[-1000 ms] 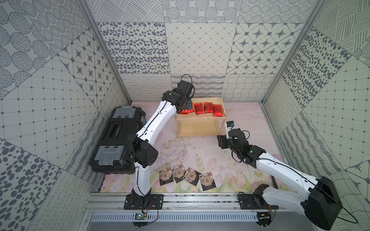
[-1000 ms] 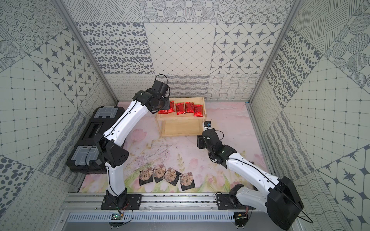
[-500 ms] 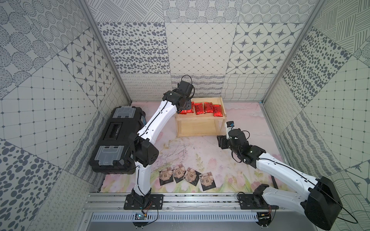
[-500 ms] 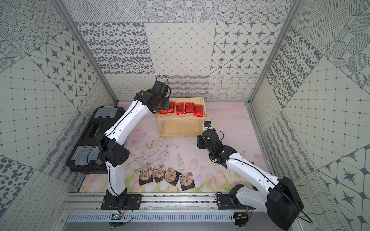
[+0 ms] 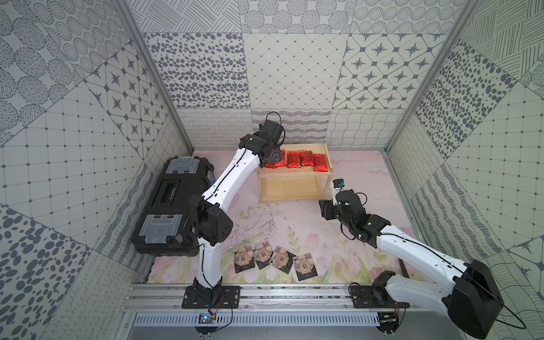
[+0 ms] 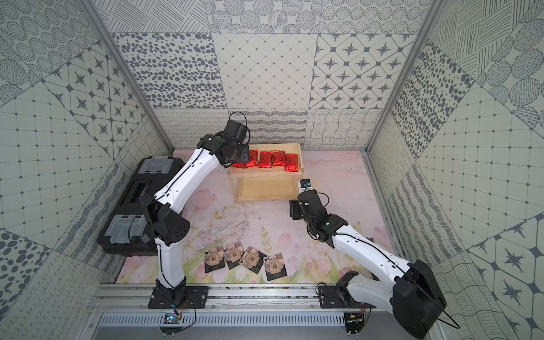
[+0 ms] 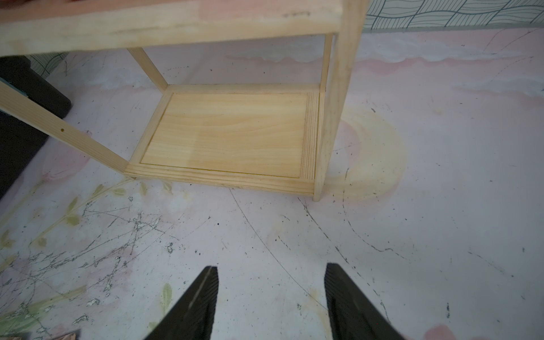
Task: Place the tea bags on the shelf by color
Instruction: Place the tea bag on the shelf, then move the tea bag to the center of the board.
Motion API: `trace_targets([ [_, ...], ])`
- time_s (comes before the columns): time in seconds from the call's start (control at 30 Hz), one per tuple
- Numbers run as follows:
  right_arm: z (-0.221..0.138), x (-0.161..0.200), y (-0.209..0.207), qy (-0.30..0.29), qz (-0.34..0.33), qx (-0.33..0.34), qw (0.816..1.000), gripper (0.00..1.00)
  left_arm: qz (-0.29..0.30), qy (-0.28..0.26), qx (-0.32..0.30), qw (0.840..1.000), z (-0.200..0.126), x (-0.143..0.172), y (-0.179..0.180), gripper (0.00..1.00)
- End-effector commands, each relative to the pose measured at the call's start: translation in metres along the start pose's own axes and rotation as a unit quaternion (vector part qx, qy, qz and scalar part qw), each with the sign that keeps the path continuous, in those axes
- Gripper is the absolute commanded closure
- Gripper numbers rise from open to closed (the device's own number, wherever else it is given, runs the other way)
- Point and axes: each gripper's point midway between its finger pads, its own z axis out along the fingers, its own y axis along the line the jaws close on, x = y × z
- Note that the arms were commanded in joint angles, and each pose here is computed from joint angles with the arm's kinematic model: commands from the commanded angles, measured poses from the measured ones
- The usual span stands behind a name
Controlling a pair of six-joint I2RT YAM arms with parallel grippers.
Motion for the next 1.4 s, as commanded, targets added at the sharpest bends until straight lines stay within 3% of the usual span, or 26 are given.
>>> trace_targets([
  [0.0,-0.002,-0.01,0.001,-0.021,0.015,-0.006,1.0,0.38,-0.011,-0.011,0.018,1.0,-0.012,-0.007,-0.002,0.3],
  [0.37,-0.004,-0.007,0.013,-0.007,-0.005,-0.039,0.999,0.37,-0.024,-0.037,0.08,0.996,-0.061,-0.013,-0.006,0.3],
  [0.57,-0.004,0.04,0.032,0.058,-0.058,-0.061,0.995,0.36,-0.024,-0.008,0.127,0.992,-0.076,0.043,-0.005,0.3],
  [0.77,-0.015,0.115,0.072,0.127,-0.123,-0.09,0.98,0.37,-0.042,0.028,0.175,0.983,-0.089,0.113,0.003,0.3],
  [1.07,-0.045,0.202,0.094,0.186,-0.155,-0.103,0.965,0.5,-0.054,0.085,0.204,0.974,-0.084,0.187,0.009,0.31],
  [1.37,-0.052,0.228,0.1,0.192,-0.156,-0.114,0.962,0.76,-0.06,0.111,0.211,0.969,-0.071,0.211,0.008,0.31],
])
